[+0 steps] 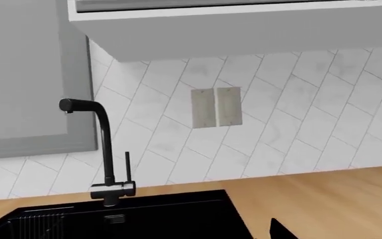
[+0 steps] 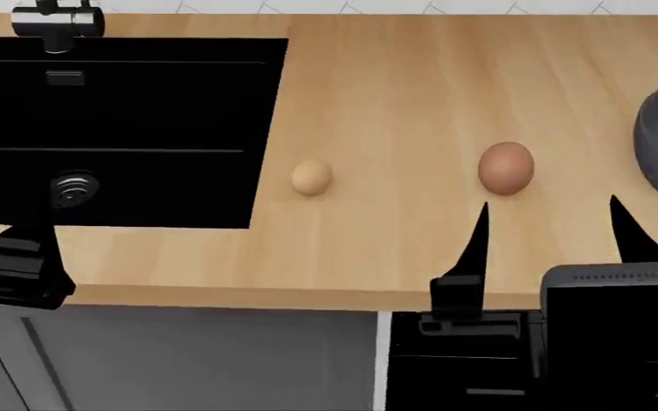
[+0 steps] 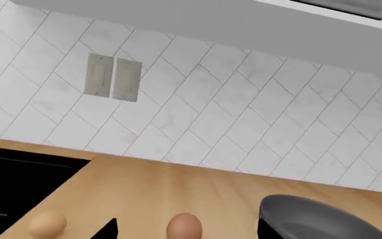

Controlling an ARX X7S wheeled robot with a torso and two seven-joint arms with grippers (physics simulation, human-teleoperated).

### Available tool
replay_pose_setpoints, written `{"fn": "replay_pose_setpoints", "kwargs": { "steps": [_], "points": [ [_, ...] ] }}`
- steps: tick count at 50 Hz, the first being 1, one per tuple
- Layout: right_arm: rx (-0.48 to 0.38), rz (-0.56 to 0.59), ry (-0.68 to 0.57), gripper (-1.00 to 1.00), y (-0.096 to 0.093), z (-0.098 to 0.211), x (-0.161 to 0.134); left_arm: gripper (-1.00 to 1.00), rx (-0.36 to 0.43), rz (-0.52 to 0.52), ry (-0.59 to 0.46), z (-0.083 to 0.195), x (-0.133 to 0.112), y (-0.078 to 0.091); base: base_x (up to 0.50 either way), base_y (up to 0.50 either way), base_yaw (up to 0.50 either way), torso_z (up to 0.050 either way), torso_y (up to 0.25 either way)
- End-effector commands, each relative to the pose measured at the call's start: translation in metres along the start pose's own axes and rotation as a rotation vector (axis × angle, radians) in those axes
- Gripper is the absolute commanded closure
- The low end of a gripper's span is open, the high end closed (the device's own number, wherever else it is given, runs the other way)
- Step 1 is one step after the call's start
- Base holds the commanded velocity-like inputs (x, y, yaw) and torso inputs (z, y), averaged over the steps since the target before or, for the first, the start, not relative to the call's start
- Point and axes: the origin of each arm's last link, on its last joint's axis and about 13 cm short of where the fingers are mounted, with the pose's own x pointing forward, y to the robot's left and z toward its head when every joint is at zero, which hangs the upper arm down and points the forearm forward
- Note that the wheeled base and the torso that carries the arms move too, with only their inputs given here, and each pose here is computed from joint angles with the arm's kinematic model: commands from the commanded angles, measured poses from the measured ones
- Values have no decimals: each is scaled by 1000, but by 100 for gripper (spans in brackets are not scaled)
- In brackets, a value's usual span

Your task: Place the eggs and milk next to the bowl.

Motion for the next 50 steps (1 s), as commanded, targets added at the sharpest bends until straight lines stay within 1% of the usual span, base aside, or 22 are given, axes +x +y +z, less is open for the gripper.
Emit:
{"fn": "replay_pose_setpoints", "kwargs": {
  "steps": [1, 19, 41, 50],
  "points": [
    [-6, 4, 3, -100, 0, 0, -1, -100, 4, -5, 6, -2, -2, 0, 0, -500, 0, 0, 0],
    [-7, 0, -2, -100, -2, 4, -3, -100, -5, -8, 7, -1, -3, -2, 0, -500, 0, 0, 0],
    [-11, 9, -8, -100, 0, 7, -2, -100, -16, -5, 13, -3, -7, -1, 0, -500, 0, 0, 0],
    [-10, -2, -21, -100, -1, 9, -2, -100, -20, -7, 13, -4, -6, -1, 0, -46, 0, 0, 0]
  ]
}}
